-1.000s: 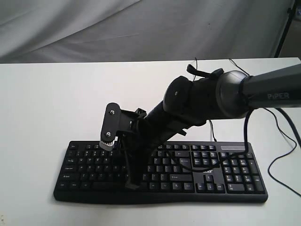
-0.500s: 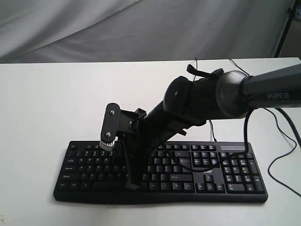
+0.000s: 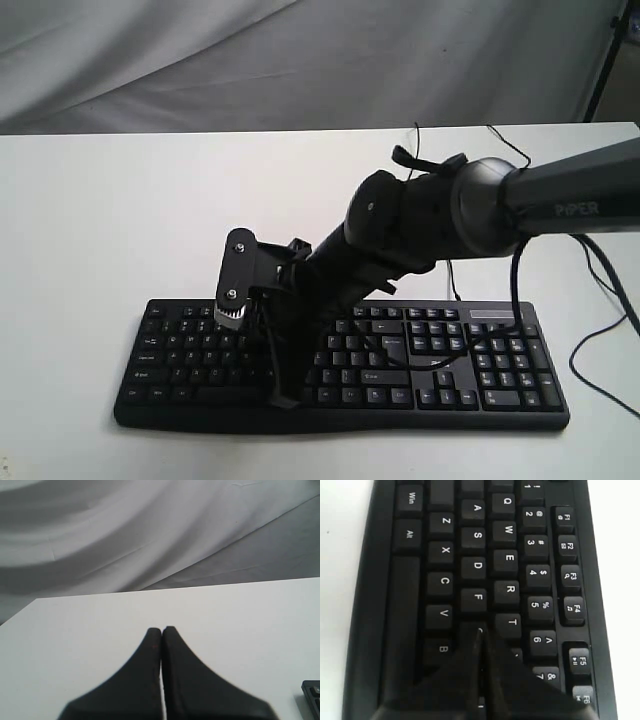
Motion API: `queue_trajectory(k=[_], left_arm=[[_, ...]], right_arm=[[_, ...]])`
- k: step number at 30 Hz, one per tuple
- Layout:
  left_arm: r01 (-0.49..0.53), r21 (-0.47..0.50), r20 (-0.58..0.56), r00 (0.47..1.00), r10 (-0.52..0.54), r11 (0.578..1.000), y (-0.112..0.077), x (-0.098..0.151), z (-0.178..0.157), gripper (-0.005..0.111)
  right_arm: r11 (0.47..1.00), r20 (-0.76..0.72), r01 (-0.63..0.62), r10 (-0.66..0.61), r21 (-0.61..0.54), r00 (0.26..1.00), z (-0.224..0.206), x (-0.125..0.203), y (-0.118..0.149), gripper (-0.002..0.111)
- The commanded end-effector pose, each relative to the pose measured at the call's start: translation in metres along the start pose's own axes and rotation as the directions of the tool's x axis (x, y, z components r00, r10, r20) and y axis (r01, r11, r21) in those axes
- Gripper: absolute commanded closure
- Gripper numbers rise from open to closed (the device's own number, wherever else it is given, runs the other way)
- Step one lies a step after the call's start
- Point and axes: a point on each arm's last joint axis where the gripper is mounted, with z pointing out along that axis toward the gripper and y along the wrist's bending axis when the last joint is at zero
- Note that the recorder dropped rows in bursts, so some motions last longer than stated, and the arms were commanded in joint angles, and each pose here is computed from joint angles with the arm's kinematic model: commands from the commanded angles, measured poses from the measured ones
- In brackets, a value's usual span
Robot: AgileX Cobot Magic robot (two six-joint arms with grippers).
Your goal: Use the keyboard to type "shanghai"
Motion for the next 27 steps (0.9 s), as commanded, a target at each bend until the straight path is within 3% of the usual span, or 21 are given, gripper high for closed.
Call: queue_trajectory(k=[1, 27], left_arm=[[0.003, 0.005, -0.005, 1.000, -0.003, 1.000, -0.0004, 0.0016, 0.0006, 0.106], [0.003, 0.005, -0.005, 1.000, -0.003, 1.000, -0.0004, 0.0016, 0.0006, 0.106]], right_arm=[[1.000, -0.004, 0.020, -0.020, -0.011, 1.000, -0.0019, -0.0008, 0.0002, 0.108], [1.000, -0.015, 0.019, -0.019, -0.021, 1.000, 0.0025, 0.0022, 0.0007, 0.108]])
